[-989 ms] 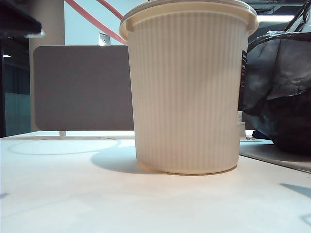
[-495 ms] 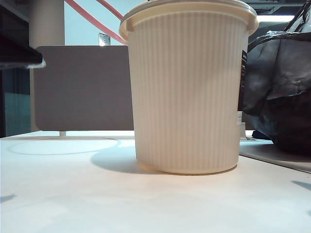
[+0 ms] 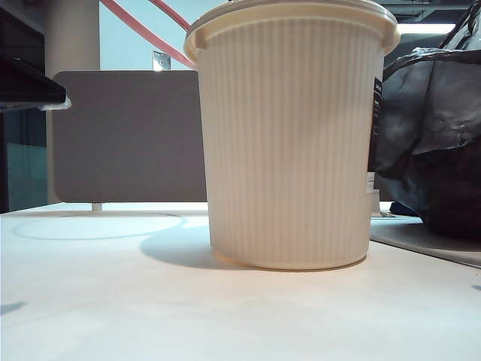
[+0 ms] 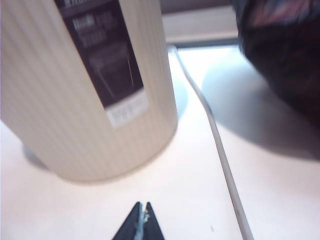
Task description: Open the ring lid of the trash can, pull out the black garbage bag inside, and place it on the table.
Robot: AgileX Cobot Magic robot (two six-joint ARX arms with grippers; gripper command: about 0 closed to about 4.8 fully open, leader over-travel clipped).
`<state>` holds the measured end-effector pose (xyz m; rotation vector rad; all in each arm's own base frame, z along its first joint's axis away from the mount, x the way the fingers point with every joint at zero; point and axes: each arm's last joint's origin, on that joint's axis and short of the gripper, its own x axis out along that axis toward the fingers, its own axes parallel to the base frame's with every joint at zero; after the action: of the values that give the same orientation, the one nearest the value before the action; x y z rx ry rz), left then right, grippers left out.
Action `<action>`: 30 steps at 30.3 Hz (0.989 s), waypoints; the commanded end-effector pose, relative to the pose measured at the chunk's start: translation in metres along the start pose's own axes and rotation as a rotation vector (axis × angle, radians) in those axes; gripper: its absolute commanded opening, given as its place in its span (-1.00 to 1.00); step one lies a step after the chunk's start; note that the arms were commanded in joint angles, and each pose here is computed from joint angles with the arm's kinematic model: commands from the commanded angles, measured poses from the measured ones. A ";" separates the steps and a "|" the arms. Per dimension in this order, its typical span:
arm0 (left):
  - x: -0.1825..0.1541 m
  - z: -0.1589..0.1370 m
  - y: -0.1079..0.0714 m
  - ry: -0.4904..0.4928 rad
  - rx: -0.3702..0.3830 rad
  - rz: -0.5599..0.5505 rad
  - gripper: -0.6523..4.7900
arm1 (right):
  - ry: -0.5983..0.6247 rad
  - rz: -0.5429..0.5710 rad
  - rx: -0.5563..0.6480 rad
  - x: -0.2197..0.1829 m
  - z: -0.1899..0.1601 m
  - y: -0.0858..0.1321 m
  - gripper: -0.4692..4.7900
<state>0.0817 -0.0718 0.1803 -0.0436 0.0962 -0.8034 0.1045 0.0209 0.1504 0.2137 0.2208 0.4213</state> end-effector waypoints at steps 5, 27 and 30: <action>0.000 -0.003 0.000 0.020 0.032 0.002 -0.78 | 0.068 -0.115 -0.054 0.000 -0.008 -0.005 -0.83; 0.002 -0.028 0.002 0.094 -0.004 0.006 -0.78 | 0.086 -0.116 -0.064 0.000 -0.010 -0.005 -0.83; 0.002 -0.027 0.002 0.090 -0.003 0.009 -0.78 | 0.086 -0.116 -0.064 0.000 -0.010 -0.005 -0.83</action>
<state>0.0818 -0.0719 0.1508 -0.0024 0.1992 -0.7976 0.1031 0.0178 0.1397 0.1227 0.3090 0.3186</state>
